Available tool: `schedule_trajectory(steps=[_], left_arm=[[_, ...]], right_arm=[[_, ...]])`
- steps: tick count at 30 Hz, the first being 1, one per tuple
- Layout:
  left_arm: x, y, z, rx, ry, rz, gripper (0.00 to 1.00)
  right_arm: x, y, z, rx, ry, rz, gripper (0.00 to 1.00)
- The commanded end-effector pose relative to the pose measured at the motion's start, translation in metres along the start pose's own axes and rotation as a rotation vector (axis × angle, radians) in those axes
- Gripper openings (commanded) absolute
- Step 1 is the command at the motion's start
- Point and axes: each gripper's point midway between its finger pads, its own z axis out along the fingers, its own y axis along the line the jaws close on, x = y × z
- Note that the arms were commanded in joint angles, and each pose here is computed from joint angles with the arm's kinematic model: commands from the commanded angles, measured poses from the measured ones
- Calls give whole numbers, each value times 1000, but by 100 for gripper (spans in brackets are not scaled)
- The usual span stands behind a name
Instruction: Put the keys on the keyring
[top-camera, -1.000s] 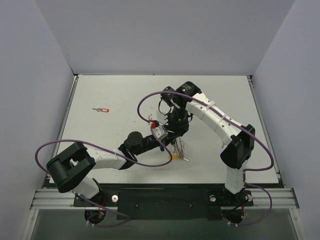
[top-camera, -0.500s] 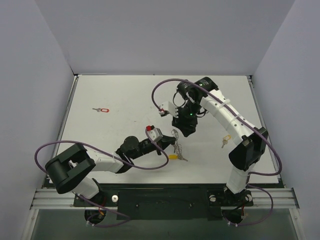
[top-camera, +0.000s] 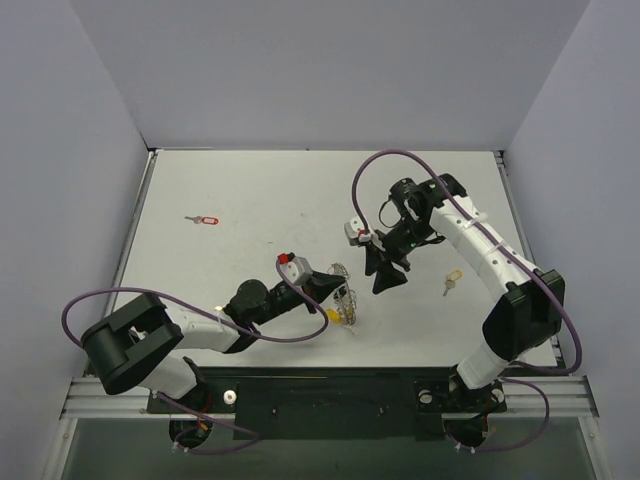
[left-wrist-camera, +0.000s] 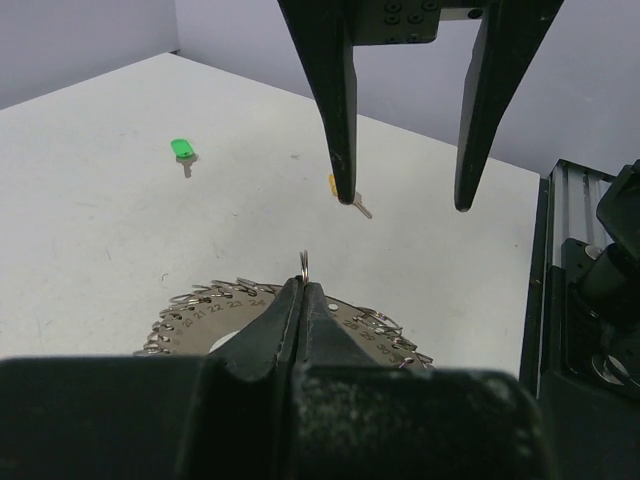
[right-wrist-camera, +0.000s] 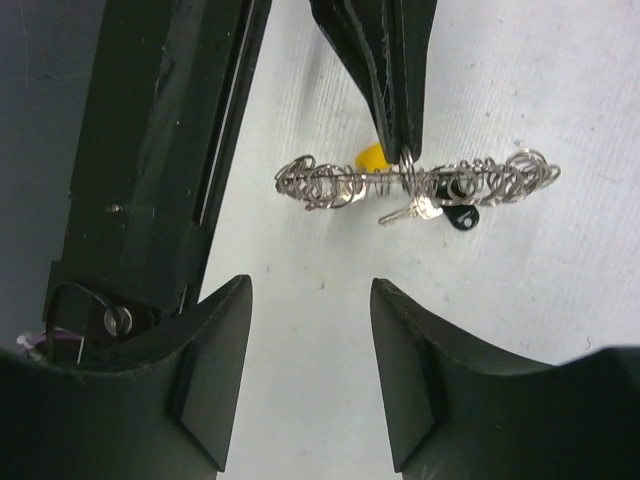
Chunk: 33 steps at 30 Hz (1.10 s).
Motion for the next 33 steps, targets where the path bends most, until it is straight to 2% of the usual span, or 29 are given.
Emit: schedule_trajectory(steps=[1,14,24,31,33], left_arm=[[-61,-11,3,37,-225,4,0],[-66,-12,7,47,-249,-3,0],[-67,-11,7,45,-251,3,0],[-68,-12,6,46,-254,0,0],[-68,-12,6,44,-254,0,0]], right_arm=[[-25,-5,8,-47,-138,-49,45],[-29,-22,23,-95,-137,-16,38],[-30,-20,34,-129,-119,-24,24],[-29,-18,39,-146,-110,-27,10],[-29,-19,40,-148,-109,-27,9]])
